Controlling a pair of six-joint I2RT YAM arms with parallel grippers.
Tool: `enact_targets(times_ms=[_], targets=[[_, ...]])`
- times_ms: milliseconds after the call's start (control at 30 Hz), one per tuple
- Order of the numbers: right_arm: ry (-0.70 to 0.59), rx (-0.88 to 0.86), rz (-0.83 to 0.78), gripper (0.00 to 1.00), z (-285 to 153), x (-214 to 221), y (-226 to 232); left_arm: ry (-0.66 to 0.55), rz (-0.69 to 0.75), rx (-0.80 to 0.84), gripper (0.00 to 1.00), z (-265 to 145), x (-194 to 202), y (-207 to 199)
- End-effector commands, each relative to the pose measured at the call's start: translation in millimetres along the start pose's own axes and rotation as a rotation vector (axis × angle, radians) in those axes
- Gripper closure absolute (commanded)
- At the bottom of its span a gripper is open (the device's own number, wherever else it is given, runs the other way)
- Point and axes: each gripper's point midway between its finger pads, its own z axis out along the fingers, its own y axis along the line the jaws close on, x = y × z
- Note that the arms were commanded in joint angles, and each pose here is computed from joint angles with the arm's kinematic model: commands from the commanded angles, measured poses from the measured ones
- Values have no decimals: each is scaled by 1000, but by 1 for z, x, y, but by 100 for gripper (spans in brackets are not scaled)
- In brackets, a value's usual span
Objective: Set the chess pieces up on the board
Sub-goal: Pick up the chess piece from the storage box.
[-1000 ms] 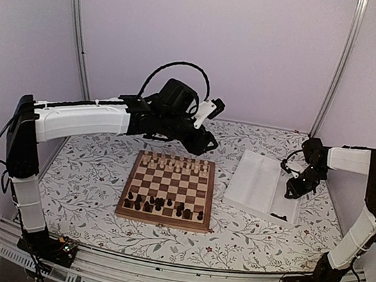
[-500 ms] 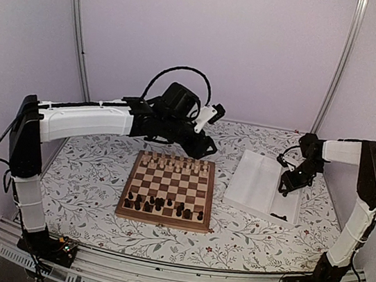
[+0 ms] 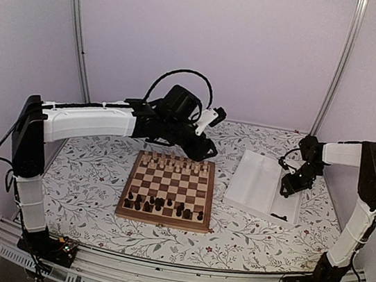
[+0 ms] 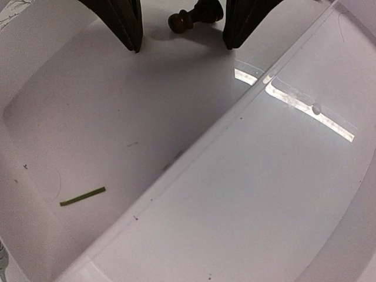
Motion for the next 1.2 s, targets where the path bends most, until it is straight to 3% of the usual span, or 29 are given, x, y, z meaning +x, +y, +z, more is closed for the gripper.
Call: enact_targets(times_ms=[0,467,767,1000,1167], targets=[[40,60,7,50,-4,18,-8,-8,20,19,42,3,-6,-4],[108,106,23,51,-5,38,-17,10,18,15,42,6,0,-3],[145,78,18,60,-12,49,-13,16,40,9,42,8,2,-2],[150,-52,-26,69,-11,54,10,19,46,10,42,10,4,-1],[118,-17,-58,64,-16,51,6,18,45,22,42,14,4,-3]])
